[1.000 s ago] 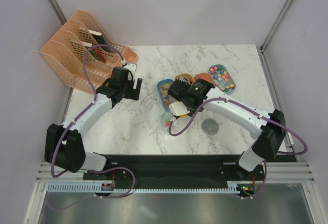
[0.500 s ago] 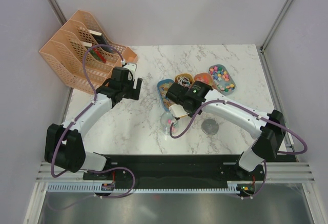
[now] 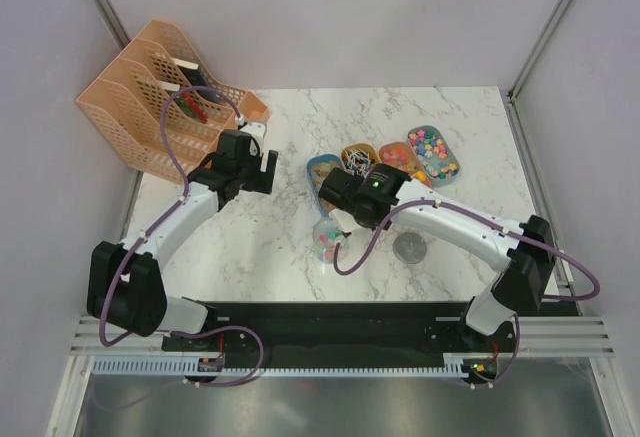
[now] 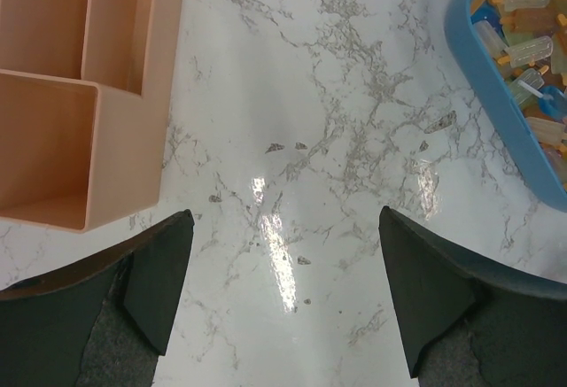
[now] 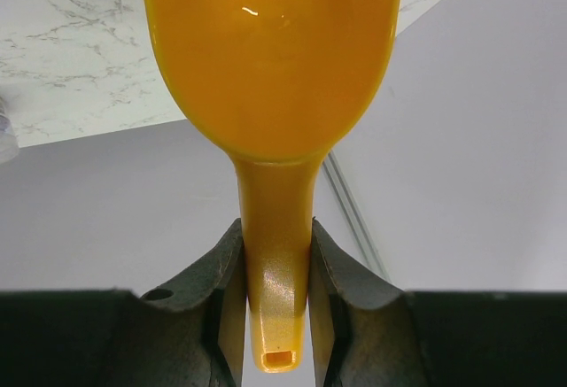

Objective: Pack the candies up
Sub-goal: Place the fake candies in the packing bottle, then scoop the fake candies from the storage box.

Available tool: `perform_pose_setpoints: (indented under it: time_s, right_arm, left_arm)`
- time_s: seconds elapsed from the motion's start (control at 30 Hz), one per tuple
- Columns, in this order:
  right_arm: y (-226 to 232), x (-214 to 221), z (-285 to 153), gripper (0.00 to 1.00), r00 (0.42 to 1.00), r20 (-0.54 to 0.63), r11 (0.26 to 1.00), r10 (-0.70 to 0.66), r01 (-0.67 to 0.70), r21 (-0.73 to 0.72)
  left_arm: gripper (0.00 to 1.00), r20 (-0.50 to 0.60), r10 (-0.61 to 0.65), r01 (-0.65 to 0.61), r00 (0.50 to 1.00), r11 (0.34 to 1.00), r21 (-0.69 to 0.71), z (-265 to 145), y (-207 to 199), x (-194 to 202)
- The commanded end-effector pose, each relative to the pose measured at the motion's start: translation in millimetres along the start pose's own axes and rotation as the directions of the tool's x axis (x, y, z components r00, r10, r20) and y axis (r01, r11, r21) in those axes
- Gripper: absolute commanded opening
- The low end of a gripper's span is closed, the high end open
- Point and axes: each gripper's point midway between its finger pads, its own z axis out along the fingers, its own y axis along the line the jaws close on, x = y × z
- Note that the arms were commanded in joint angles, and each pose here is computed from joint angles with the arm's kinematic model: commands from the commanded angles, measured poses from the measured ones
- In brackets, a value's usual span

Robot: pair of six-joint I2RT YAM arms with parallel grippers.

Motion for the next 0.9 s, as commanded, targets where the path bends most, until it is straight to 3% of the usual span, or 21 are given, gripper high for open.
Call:
perform_pose_setpoints:
  time_s: [0.0, 0.1, 0.2, 0.3, 0.33, 0.43, 0.53, 0.6, 0.67, 0.87]
  right_arm:
    - [4.8, 21.9, -12.8, 0.00, 0.998, -0.056, 0.999, -0.026, 0.025, -0.022]
    - [5.1, 27.7, -9.9, 0.00, 0.997, -0.015, 0.996, 0.079, -0.079, -0.045]
    - [1.1, 21.4, -2.6, 0.00, 0.947, 0.107, 0.949, 0.302, -0.289, -0.124]
    - [-1.7, 11.8, 10.7, 0.00, 0.845, 0.193, 0.860, 0.499, -0.455, -0.231]
    - [-6.5, 10.8, 12.6, 0.00, 0.813, 0.218, 0.838, 0.540, -0.495, -0.227]
    - [-3.4, 7.1, 20.1, 0.00, 0.775, 0.250, 0.813, 0.581, -0.532, -0.238]
    - [-3.7, 1.3, 21.3, 0.00, 0.750, 0.269, 0.796, 0.604, -0.552, -0.249]
    - [-8.2, -3.6, 18.4, 0.00, 0.726, 0.291, 0.782, 0.623, -0.567, -0.261]
    - [-13.1, -6.6, 18.2, 0.00, 0.713, 0.302, 0.774, 0.633, -0.576, -0.263]
    - [-40.9, -13.8, 9.4, 0.00, 0.663, 0.368, 0.756, 0.652, -0.601, -0.257]
  left_arm:
    - [0.92, 0.070, -0.032, 0.032, 0.997, 0.999, 0.008, -3.2, -0.6, -24.4]
    - [0.91, 0.079, -0.015, 0.011, 0.997, 0.999, 0.049, -5.5, -7.5, -34.2]
    - [0.89, 0.082, -0.001, -0.018, 0.997, 0.974, 0.226, -15.6, -37.6, -50.3]
    - [0.88, 0.059, 0.002, -0.030, 0.998, 0.876, 0.482, -36.4, -81.7, -62.6]
    - [0.88, 0.060, 0.002, -0.038, 0.998, 0.801, 0.598, -49.6, -102.7, -69.4]
    - [0.81, 0.020, -0.027, 0.004, 0.999, 0.673, 0.740, -70.8, -128.5, -75.6]
    - [0.66, -0.021, -0.034, 0.037, 0.999, 0.591, 0.806, -74.7, -143.4, -76.3]
    - [0.52, -0.042, -0.028, 0.051, 0.999, 0.581, 0.813, -67.3, -147.0, -74.0]
    - [0.45, -0.042, -0.026, 0.050, 0.999, 0.576, 0.816, -65.1, -149.0, -76.4]
    - [0.50, -0.067, -0.017, 0.064, 0.998, 0.590, 0.805, -49.2, -153.1, -74.5]
